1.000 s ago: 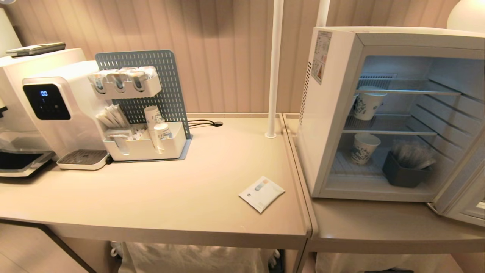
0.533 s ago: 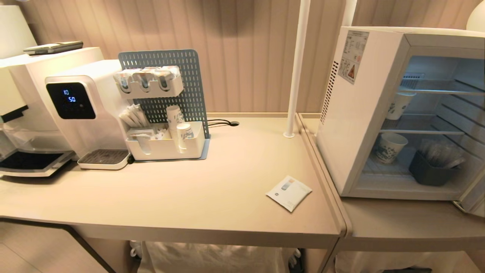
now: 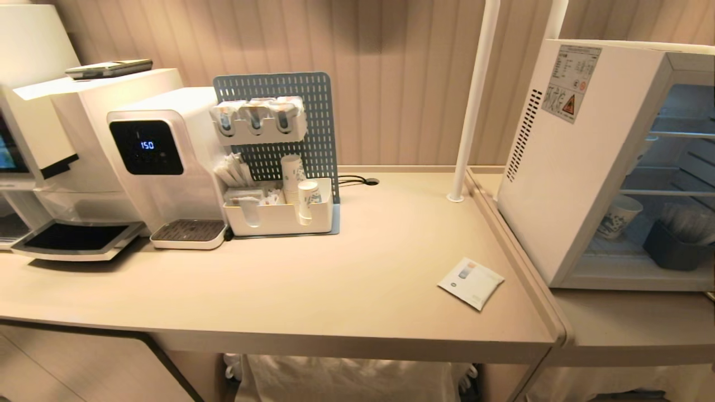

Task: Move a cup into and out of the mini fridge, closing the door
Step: Place the yoghurt on the table

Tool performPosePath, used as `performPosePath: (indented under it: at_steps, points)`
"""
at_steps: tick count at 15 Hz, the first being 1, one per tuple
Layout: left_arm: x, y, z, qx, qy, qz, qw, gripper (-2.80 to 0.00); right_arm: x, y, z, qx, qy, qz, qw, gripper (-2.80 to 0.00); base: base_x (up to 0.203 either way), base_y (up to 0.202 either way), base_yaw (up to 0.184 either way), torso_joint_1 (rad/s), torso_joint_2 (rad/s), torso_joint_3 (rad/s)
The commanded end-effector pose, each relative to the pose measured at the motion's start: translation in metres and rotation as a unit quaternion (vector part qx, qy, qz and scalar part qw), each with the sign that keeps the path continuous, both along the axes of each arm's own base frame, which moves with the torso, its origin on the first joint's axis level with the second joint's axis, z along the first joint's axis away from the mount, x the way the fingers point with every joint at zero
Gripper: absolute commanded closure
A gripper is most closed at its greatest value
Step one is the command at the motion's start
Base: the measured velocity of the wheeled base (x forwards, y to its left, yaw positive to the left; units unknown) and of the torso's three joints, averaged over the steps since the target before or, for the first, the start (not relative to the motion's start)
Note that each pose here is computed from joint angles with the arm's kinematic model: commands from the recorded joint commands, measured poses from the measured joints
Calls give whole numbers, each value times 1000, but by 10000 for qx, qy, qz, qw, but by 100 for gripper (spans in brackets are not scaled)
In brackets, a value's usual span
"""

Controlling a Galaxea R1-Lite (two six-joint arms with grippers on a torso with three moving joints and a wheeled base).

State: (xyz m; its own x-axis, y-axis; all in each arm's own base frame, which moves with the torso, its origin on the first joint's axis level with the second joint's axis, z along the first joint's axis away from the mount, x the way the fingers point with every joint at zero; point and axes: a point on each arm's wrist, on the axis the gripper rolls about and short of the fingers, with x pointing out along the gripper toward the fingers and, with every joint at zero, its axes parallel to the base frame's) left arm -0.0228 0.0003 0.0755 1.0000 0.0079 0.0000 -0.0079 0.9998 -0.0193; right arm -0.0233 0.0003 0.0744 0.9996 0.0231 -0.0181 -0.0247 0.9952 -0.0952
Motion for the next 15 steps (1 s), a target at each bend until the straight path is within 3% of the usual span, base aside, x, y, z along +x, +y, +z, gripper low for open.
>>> performPosePath:
  at_steps: [1, 10, 15]
  points:
    - [0, 0, 0, -3, 15, 5, 10000, 0, 0, 0, 0, -5, 2, 7, 10000, 0, 0, 190, -1, 5, 1, 2]
    - [0, 0, 0, -3, 15, -1, 10000, 0, 0, 0, 0, -5, 9, 7, 10000, 0, 0, 186, -1, 1, 2, 1]
    - [0, 0, 0, -3, 15, 7, 10000, 0, 0, 0, 0, -5, 17, 7, 10000, 0, 0, 20, -1, 0, 1, 0]
